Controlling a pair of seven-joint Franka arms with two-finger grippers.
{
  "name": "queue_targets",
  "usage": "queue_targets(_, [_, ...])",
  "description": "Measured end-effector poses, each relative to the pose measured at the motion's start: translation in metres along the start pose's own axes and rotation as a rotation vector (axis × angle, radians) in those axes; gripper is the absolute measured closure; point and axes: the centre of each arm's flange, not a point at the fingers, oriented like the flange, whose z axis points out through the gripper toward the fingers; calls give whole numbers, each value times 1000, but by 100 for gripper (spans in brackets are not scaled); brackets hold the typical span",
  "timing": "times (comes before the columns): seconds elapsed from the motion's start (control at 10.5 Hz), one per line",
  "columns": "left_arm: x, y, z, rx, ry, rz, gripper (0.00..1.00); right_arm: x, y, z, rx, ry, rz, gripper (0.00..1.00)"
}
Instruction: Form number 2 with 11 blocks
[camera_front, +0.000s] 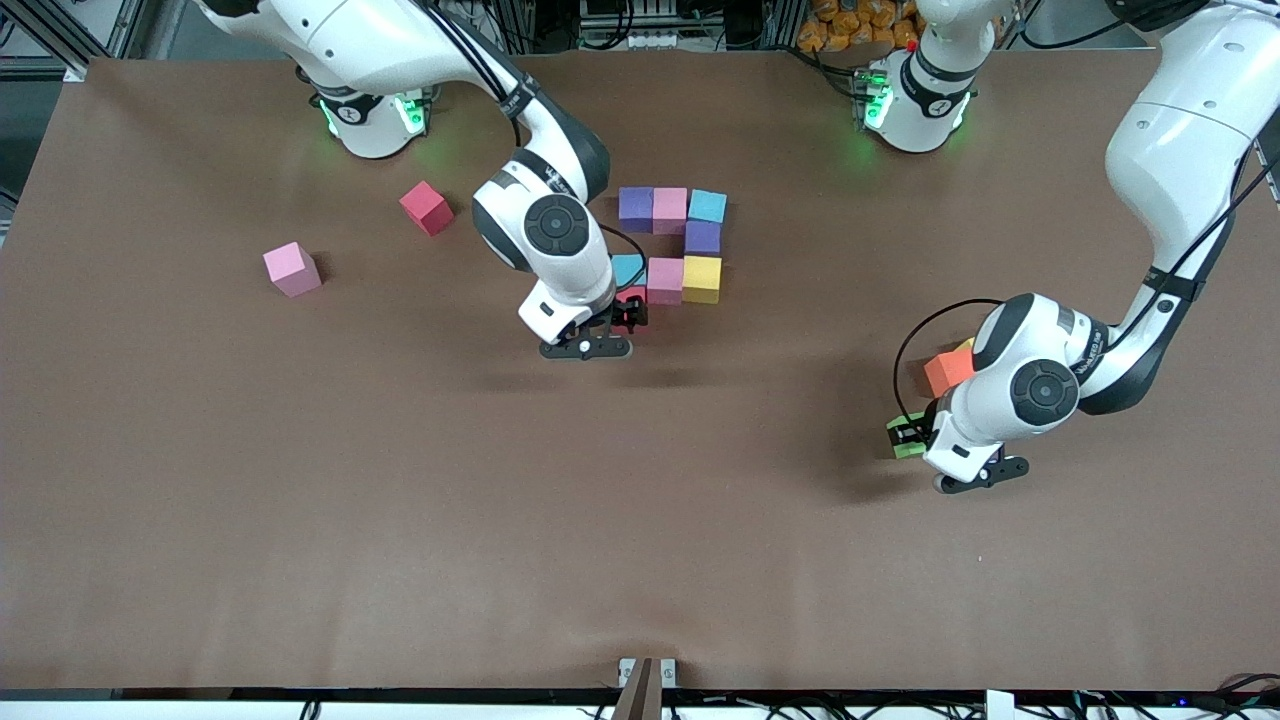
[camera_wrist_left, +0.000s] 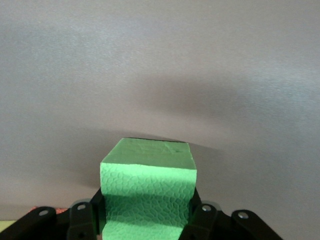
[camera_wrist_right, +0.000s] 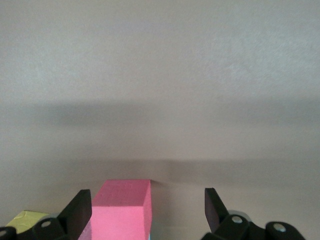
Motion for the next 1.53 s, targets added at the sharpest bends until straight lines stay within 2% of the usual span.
queue_targets(0.38, [-19, 52, -17, -39, 5, -14, 39, 24, 36, -12, -16, -12, -73, 0])
queue_targets(0.76, [-78, 172, -33, -46, 53, 16, 39, 56, 90, -14, -22, -27, -179, 0])
queue_targets(0.96, [-104, 221, -37, -54, 62, -8, 39, 70, 116, -14, -22, -32, -193, 0])
queue_targets(1.24, [-120, 262, -46, -82, 54, -34, 39, 75, 129, -13, -23, -35, -197, 0])
queue_targets(1.53, [-155, 308, -38, -51, 57, -19, 39, 75, 130, -13, -23, -37, -197, 0])
